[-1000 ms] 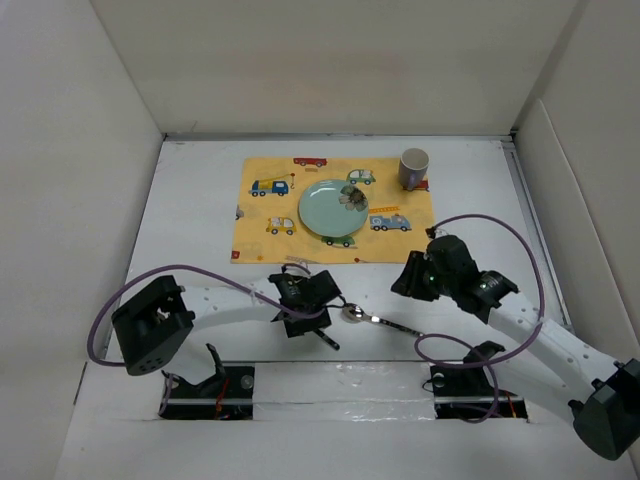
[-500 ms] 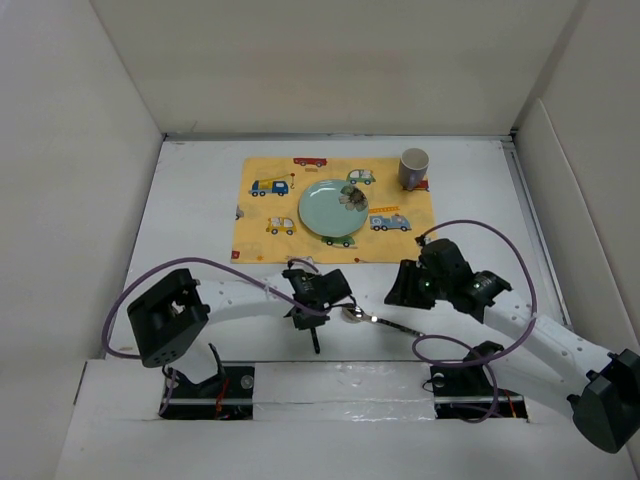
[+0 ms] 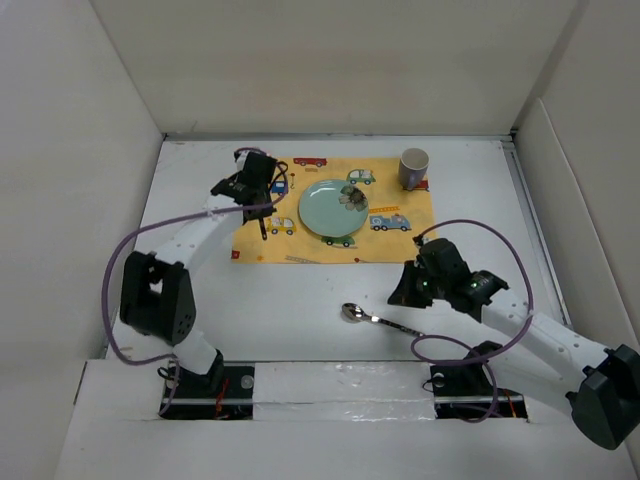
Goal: Set the dinner table for one person
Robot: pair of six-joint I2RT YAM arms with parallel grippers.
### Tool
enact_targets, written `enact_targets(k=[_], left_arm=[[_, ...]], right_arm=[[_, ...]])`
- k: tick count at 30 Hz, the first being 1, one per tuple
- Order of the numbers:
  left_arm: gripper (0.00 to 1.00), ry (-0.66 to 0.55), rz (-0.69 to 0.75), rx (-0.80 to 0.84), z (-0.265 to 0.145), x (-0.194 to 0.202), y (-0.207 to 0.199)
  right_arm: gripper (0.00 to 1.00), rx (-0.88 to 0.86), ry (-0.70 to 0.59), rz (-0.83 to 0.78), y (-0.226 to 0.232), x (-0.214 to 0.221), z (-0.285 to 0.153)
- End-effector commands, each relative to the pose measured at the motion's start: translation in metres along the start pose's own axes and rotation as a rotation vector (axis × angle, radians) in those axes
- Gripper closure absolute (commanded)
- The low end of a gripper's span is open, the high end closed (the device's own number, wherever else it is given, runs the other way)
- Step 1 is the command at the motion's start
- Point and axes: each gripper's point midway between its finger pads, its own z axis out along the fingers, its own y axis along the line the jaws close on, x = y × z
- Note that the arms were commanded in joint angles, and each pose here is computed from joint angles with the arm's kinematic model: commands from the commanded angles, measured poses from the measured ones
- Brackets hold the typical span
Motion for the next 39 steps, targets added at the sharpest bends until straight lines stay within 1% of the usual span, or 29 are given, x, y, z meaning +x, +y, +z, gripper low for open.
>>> enact_targets(k=[1,2,3,7,10,12,13,15,16,18,19,22,23,26,28,29,31,32,35,36,39], left_arm=[[1.0,-0.07,0.237,0.069,0.03,-0.051,-0.025],[1.0,-0.071,0.237,0.068,0.03,-0.051,-0.025],[1.0,-0.071,0.276,0.061,0.044,-0.059,-0.032],[1.0,-0.072,0.314,0.091,0.069,-0.07,-0.054],[1.0,-0.04,0.308,0.093,0.089,-0.071,-0.055],[1.0,-0.014,0.313,0.087,0.099,-0.068,-0.052],[1.0,-0.013,0.313,0.075,0.104,-0.069,-0.047],[1.0,-0.006,0.326,0.08,0.111,-0.065,-0.048],[1.0,-0.002,0.329,0.077,0.114,-0.063,-0.048],[1.0,0.023,0.333,0.083,0.123,-0.054,-0.049],[1.0,0.034,0.332,0.094,0.126,-0.05,-0.051],[1.0,0.067,0.327,0.097,0.138,-0.035,-0.05],[1.0,0.076,0.322,0.094,0.14,-0.031,-0.049],[1.0,0.087,0.318,0.083,0.144,-0.025,-0.046],[0.96,0.09,0.316,0.062,0.146,-0.021,-0.041],[0.93,0.093,0.314,0.046,0.146,-0.019,-0.038],[0.88,0.083,0.304,0.028,0.145,-0.02,-0.034],[0.81,0.072,0.295,0.027,0.141,-0.023,-0.034],[0.7,0.046,0.289,0.027,0.135,-0.03,-0.034],[0.64,0.035,0.287,0.026,0.132,-0.034,-0.034],[0.6,0.018,0.279,0.028,0.122,-0.044,-0.035]], right_arm=[[1.0,-0.037,-0.037,-0.018,0.01,-0.01,0.002],[1.0,-0.034,-0.041,-0.017,0.009,-0.01,0.003],[1.0,-0.03,-0.047,-0.013,0.008,-0.011,0.002],[1.0,-0.011,-0.071,0.008,0.007,-0.013,-0.002],[1.0,0.028,-0.073,0.02,0.001,-0.012,-0.006],[1.0,0.091,-0.078,0.035,-0.01,-0.012,-0.011],[0.96,0.107,-0.082,0.044,-0.012,-0.011,-0.012],[0.81,0.11,-0.071,0.066,-0.012,-0.007,-0.013],[0.65,0.114,-0.064,0.089,-0.013,-0.005,-0.013],[0.49,0.143,-0.041,0.094,-0.018,0.001,-0.009],[0.38,0.155,-0.033,0.094,-0.017,0.002,-0.008],[0.31,0.227,-0.013,0.087,-0.026,0.002,-0.005],[0.3,0.258,-0.037,0.076,-0.03,-0.004,-0.004],[0.27,0.262,-0.005,0.054,-0.029,-0.001,0.005],[0.26,0.286,0.019,0.032,-0.03,0.002,0.01],[0.26,0.265,0.041,0.004,-0.024,0.007,0.012],[0.27,0.271,0.07,-0.004,-0.022,0.013,0.016],[0.27,0.267,0.084,-0.019,-0.02,0.02,0.018],[0.26,0.267,0.104,-0.028,-0.02,0.029,0.023],[0.26,0.268,0.114,-0.036,-0.019,0.032,0.024],[0.24,0.288,0.126,-0.06,-0.023,0.033,0.029]])
